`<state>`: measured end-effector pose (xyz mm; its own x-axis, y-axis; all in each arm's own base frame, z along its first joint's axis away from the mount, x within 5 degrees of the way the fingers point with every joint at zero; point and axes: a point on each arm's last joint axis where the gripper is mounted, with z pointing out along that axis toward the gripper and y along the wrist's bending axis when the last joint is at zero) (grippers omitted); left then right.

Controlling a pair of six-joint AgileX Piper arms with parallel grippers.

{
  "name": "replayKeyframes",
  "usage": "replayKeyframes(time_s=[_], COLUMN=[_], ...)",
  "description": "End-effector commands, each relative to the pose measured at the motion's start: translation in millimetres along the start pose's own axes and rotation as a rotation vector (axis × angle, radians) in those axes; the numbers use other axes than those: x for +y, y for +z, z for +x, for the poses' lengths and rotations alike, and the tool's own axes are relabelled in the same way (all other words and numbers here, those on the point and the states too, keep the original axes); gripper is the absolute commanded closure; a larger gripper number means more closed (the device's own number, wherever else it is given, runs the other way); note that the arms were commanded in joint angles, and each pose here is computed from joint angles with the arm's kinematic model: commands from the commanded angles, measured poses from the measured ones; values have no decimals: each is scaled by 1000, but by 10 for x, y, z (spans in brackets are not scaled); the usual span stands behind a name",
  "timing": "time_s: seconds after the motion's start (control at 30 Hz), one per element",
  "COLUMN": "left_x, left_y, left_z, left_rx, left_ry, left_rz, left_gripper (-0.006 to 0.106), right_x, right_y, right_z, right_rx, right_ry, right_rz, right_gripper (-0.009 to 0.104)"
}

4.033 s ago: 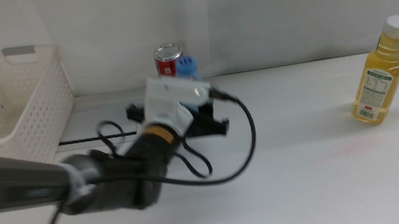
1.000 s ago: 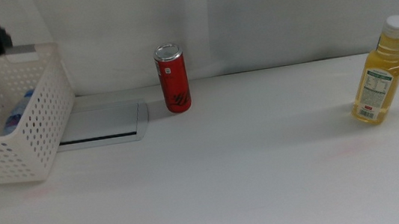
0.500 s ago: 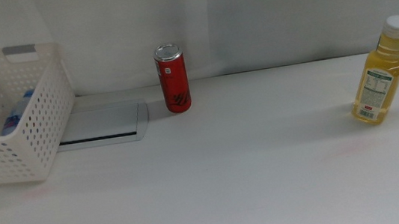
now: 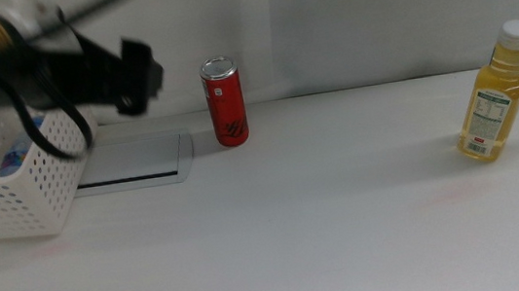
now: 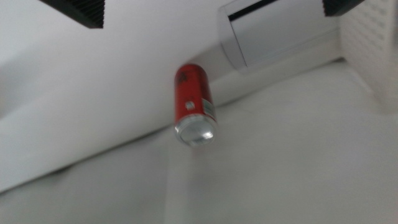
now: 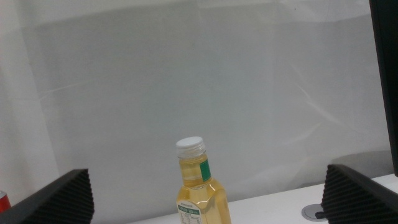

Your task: Use arms to grab the bottles and put them into the dustbin to the left of the table.

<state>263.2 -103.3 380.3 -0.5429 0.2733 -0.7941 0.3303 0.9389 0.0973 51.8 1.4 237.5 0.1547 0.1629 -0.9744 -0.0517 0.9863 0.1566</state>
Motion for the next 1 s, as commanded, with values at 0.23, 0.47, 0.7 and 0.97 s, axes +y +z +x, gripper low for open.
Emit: replayKeyframes(time_s=[0.23,0.47,0.7,0.97], left_x=[-217,-315,-342,-310], left_y=[502,833,1247,1717], left_z=[679,1056,1201,1435], left_rx=[-305,-490,-546,-528], left_ry=[-29,-100,-141,-183], left_rz=[125,187,164,66], left_gripper=[9,9,9,9], right_x=[4,4,4,4], right_y=[-32,-32,-32,-32], right_z=[-10,-12,-12,-12], right_rx=[-28,-31,-31,-31], right_ry=[-4,-4,-4,-4], right_rz=[-9,-9,-9,-9], right_gripper=[-8,-8,-8,-8])
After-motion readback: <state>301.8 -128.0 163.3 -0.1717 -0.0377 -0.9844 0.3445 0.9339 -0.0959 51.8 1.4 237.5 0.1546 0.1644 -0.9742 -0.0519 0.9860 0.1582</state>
